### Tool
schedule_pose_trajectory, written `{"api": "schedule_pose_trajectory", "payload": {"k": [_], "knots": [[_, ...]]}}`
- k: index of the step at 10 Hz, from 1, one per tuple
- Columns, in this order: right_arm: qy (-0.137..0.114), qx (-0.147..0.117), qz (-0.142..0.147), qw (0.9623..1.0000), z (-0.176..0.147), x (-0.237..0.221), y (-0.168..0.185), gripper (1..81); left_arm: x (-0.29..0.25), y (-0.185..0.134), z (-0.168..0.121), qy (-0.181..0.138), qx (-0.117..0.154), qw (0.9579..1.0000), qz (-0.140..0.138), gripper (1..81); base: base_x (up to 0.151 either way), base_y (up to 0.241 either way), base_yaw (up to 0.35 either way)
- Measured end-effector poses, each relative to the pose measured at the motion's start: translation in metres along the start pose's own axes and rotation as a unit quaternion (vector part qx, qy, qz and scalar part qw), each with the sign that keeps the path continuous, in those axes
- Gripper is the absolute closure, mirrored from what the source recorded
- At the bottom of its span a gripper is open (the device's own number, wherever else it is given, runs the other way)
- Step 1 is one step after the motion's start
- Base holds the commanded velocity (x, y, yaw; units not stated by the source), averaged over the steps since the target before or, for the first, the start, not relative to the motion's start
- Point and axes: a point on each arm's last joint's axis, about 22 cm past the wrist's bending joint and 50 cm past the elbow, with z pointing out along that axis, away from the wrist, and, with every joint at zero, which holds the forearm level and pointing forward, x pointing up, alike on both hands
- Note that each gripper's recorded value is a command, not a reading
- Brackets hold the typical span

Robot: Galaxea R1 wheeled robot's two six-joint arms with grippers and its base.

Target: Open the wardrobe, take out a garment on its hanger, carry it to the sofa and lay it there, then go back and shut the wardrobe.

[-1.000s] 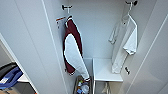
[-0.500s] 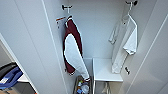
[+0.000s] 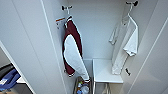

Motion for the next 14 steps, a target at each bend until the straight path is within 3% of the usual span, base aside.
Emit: {"api": "schedule_pose_trajectory", "payload": {"k": [2, 4, 14], "knots": [[0.014, 0.0, -0.003, 0.9999, -0.001, 0.019, 0.001, 1.0, 0.016, -0.003, 0.0, 0.01, 0.001, 0.9999, 0.003, 1.0, 0.075, 0.0, 0.0], [0.004, 0.003, -0.002, 1.0, 0.0, 0.007, -0.002, 1.0, 0.008, -0.001, 0.0, 0.006, 0.0, 1.0, 0.002, 1.0, 0.074, 0.0, 0.0], [0.009, 0.006, -0.004, 0.9999, 0.001, 0.014, -0.006, 1.0, 0.009, 0.002, 0.0, 0.006, -0.002, 1.0, 0.007, 1.0, 0.075, -0.033, 0.0]]}}
